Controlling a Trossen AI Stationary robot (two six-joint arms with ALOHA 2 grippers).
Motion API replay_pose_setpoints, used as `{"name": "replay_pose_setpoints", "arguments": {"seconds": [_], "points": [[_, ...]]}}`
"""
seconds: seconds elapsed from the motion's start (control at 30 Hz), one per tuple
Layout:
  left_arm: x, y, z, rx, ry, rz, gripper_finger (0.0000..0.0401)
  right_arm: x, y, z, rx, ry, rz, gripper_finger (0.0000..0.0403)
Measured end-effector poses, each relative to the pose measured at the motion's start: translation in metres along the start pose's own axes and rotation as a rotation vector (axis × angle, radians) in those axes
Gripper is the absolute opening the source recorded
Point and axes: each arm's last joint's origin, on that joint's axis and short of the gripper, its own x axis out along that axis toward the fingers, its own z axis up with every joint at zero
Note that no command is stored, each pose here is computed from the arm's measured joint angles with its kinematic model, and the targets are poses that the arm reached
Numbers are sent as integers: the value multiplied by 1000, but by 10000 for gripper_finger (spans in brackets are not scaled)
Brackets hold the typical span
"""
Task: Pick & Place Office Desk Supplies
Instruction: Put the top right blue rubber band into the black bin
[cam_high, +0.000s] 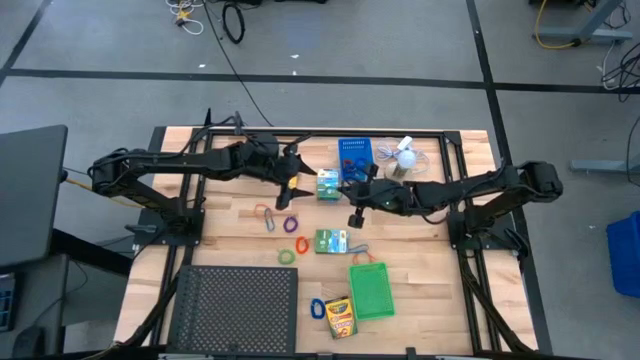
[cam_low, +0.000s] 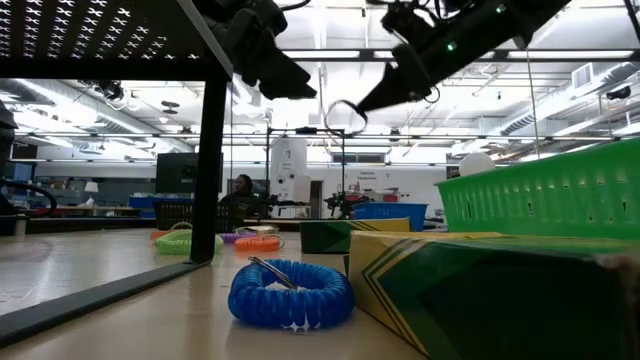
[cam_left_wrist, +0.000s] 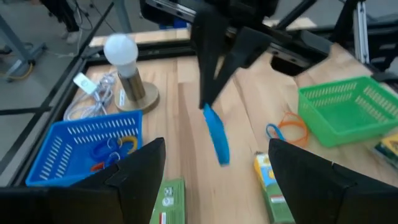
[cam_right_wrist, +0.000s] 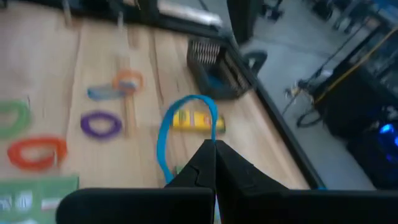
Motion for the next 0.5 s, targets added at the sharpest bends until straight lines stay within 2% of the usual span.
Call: {"name": "replay_pose_setpoints", "arguments": {"seconds": [0.33,0.5], "points": [[10,2,6,-40,-114,-29,293,1,-11,14,3,-130,-98,0],[20,3,3,-56,-122,-32,293,1,-14,18,-1,-171,-117,0]]}}
